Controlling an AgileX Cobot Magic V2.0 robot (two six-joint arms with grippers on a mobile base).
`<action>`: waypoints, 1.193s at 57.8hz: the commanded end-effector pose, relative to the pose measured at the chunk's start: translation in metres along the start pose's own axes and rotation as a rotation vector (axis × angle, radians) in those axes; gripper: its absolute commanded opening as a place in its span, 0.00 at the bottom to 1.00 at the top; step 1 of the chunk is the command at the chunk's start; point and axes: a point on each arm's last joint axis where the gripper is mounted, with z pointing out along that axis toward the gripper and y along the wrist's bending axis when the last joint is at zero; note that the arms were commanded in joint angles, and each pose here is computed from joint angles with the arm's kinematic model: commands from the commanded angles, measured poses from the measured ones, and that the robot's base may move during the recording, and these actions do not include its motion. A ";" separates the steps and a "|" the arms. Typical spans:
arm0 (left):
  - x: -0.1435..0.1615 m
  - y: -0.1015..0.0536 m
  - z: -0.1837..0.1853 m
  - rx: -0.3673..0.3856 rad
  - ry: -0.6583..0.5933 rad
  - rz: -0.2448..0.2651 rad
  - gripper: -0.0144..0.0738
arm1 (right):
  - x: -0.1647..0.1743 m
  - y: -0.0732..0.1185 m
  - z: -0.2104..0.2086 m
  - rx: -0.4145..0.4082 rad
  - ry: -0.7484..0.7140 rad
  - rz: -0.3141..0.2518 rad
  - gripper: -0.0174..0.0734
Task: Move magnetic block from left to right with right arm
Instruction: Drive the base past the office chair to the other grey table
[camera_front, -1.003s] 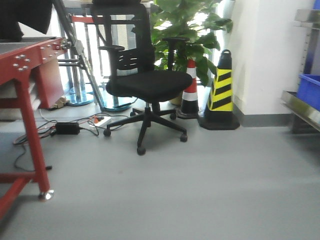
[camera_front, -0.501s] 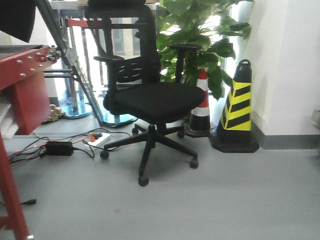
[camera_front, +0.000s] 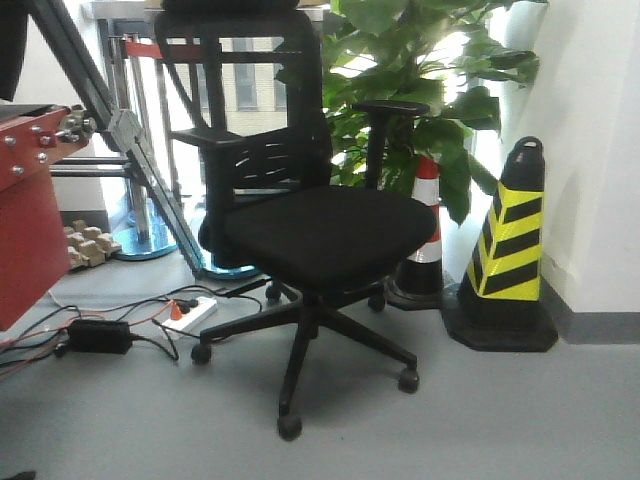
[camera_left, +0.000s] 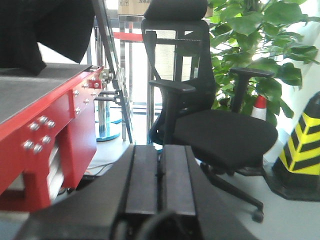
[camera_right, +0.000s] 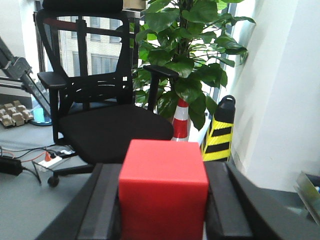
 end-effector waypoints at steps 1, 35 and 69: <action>-0.005 0.000 -0.001 0.001 -0.086 -0.014 0.03 | -0.017 -0.001 -0.001 0.009 -0.107 -0.017 0.52; -0.005 0.000 -0.001 0.001 -0.086 -0.014 0.03 | -0.017 -0.001 -0.001 0.009 -0.107 -0.017 0.52; -0.005 0.000 -0.001 0.001 -0.086 -0.014 0.03 | -0.017 -0.001 -0.001 0.009 -0.107 -0.017 0.52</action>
